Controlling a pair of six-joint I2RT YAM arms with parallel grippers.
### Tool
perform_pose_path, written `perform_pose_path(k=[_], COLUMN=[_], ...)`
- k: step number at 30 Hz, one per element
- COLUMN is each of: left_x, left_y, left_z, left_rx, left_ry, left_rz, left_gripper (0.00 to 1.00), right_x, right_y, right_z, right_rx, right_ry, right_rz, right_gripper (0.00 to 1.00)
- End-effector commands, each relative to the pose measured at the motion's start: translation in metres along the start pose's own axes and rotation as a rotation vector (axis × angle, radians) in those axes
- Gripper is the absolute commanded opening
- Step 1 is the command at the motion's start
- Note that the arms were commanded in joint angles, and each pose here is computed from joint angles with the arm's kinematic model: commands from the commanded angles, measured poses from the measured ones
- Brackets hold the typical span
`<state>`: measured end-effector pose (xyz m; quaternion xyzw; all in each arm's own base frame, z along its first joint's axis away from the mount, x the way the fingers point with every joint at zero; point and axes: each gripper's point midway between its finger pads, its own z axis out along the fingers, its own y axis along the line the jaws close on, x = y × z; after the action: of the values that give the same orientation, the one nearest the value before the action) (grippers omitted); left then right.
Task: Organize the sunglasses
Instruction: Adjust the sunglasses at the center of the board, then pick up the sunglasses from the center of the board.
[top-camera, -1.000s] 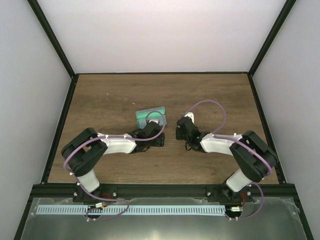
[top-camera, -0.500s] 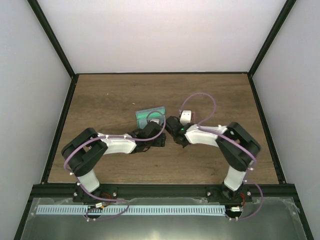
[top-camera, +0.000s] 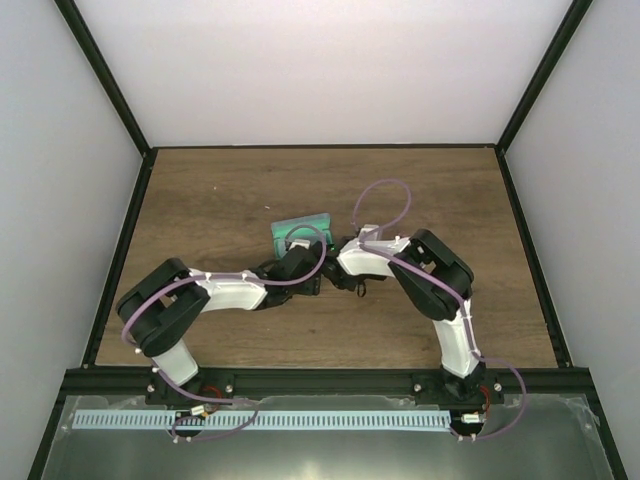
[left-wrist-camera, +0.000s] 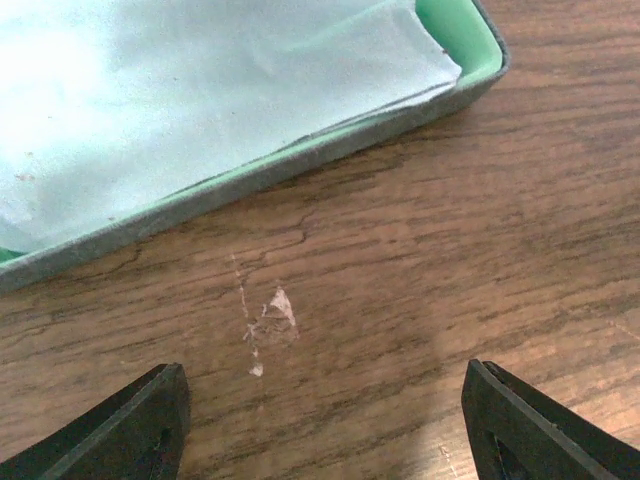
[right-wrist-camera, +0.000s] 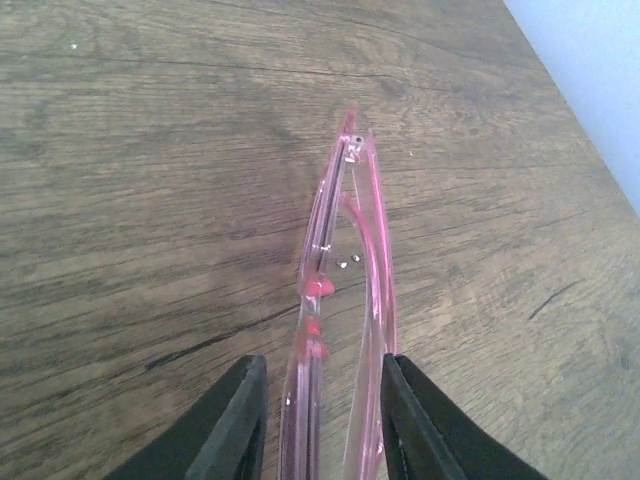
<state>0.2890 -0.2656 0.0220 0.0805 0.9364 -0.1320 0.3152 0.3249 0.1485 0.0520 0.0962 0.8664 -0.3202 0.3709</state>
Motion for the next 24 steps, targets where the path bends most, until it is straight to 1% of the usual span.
perform_pose_path(k=[1, 4, 8, 9, 11, 13, 14, 18, 21, 24], left_x=[0.006, 0.005, 0.006, 0.006, 0.007, 0.008, 0.008, 0.008, 0.008, 0.01], left_y=[-0.021, -0.021, -0.02, -0.02, -0.018, -0.017, -0.017, -0.017, -0.019, -0.021], left_z=[-0.006, -0.006, -0.007, -0.008, -0.008, -0.008, -0.008, -0.008, -0.008, -0.005], left_rx=[0.095, 0.095, 0.094, 0.093, 0.087, 0.083, 0.084, 0.083, 0.095, 0.102], left_ry=[0.03, 0.03, 0.028, 0.027, 0.03, 0.031, 0.032, 0.031, 0.029, 0.035], left_rz=[-0.026, -0.03, -0.033, -0.033, -0.033, -0.034, -0.035, -0.035, -0.041, -0.045], left_gripper=[0.77, 0.77, 0.77, 0.77, 0.77, 0.77, 0.77, 0.77, 0.77, 0.77], right_x=[0.008, 0.0, -0.006, -0.009, -0.018, -0.03, -0.03, -0.036, -0.034, -0.029], right_y=[0.002, 0.016, 0.026, 0.026, 0.025, 0.022, 0.02, 0.011, 0.005, 0.006], right_z=[-0.012, -0.022, -0.036, -0.038, -0.042, -0.048, -0.048, -0.044, -0.032, -0.015], right_rx=[-0.04, -0.196, -0.442, -0.495, -0.593, -0.679, -0.709, -0.772, -0.756, -0.719], right_ry=[-0.062, -0.071, -0.06, -0.064, -0.065, -0.078, -0.079, -0.069, -0.045, -0.012], right_rz=[-0.078, -0.053, 0.033, 0.057, 0.116, 0.184, 0.194, 0.263, 0.287, 0.267], right_gripper=[0.35, 0.35, 0.35, 0.37, 0.46, 0.53, 0.56, 0.56, 0.53, 0.47])
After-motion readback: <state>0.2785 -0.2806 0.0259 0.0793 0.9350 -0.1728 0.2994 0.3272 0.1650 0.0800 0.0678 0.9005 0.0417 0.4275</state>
